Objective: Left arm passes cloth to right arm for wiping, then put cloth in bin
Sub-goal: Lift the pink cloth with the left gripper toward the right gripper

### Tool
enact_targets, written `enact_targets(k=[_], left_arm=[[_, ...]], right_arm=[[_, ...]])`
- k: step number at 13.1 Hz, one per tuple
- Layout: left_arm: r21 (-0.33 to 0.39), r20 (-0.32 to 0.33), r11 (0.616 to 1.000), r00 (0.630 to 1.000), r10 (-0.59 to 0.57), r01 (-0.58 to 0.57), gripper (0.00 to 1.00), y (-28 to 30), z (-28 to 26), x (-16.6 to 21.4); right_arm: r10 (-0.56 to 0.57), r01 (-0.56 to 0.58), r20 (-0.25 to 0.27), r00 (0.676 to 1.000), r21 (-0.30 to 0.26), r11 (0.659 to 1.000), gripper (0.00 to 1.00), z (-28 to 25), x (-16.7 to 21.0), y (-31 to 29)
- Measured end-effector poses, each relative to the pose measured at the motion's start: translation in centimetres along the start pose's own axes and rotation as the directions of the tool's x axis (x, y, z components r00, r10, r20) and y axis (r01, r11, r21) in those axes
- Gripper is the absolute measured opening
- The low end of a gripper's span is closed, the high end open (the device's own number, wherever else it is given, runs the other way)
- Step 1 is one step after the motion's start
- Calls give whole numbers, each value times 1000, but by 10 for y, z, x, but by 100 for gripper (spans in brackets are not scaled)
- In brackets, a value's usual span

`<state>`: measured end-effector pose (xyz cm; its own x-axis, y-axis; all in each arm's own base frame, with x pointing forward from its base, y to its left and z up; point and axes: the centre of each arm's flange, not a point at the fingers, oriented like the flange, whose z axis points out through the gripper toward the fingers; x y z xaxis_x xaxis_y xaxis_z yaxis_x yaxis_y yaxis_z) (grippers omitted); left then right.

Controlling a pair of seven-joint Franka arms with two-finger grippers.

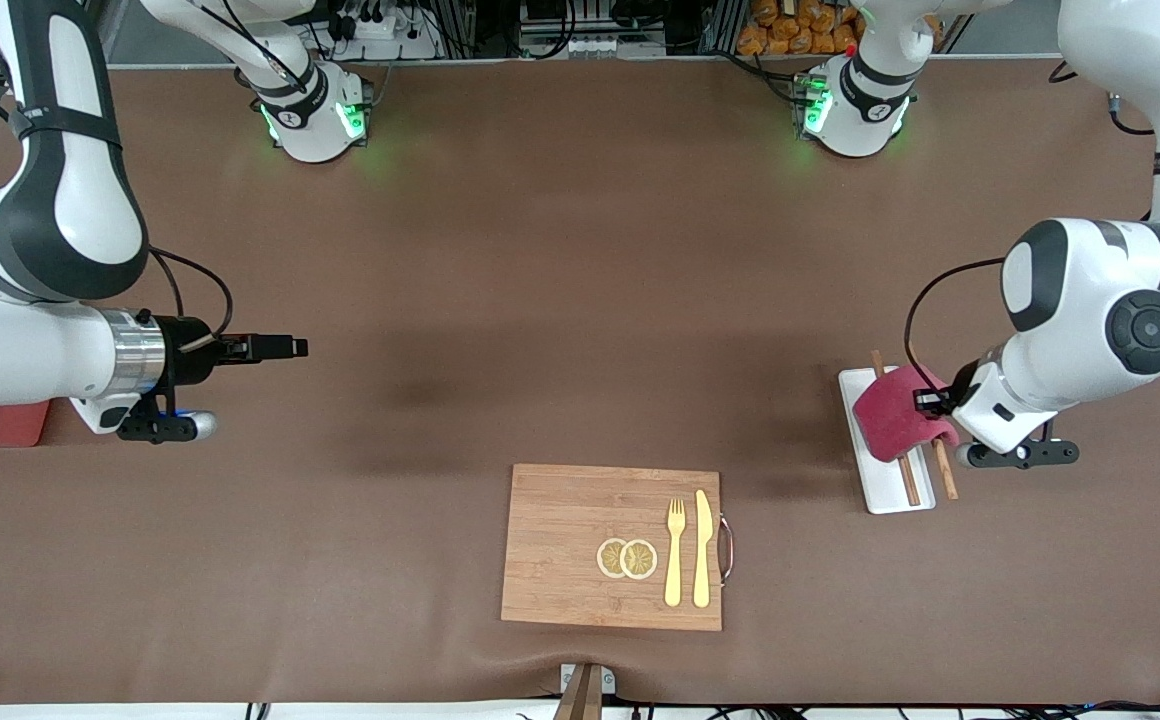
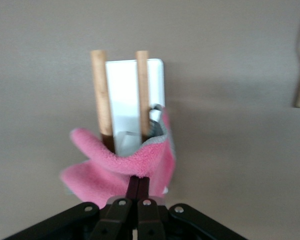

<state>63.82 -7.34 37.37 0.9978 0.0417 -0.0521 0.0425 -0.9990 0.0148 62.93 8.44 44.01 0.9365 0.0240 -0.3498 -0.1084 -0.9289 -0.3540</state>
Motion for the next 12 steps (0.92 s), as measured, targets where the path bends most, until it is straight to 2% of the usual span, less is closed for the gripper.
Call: enact_targets(k=[4,6,8,10,11,12], left_arm=[[-59,-12,994,995,-94,93,1,104,-24,-21],[-100,-9,982,987,-163,162,1,176,-36,-41],[-137,1,960,969,-248,246,1,251,-45,-64],[-183,24,925,942,-334,332,1,315,-51,-84],[-222,53,894,921,-386,388,1,342,-55,-93],[-272,98,845,887,-452,461,1,364,-61,-99]], right_arm=[[142,-142,11,990,32,989,100,3,0,-7],[249,-250,20,968,74,965,100,5,2,-12],[331,-337,67,941,132,932,100,24,13,-18],[398,-416,131,908,159,895,100,56,30,-23],[430,-451,150,890,165,877,100,71,37,-26],[453,-478,165,876,170,862,100,85,44,-29]])
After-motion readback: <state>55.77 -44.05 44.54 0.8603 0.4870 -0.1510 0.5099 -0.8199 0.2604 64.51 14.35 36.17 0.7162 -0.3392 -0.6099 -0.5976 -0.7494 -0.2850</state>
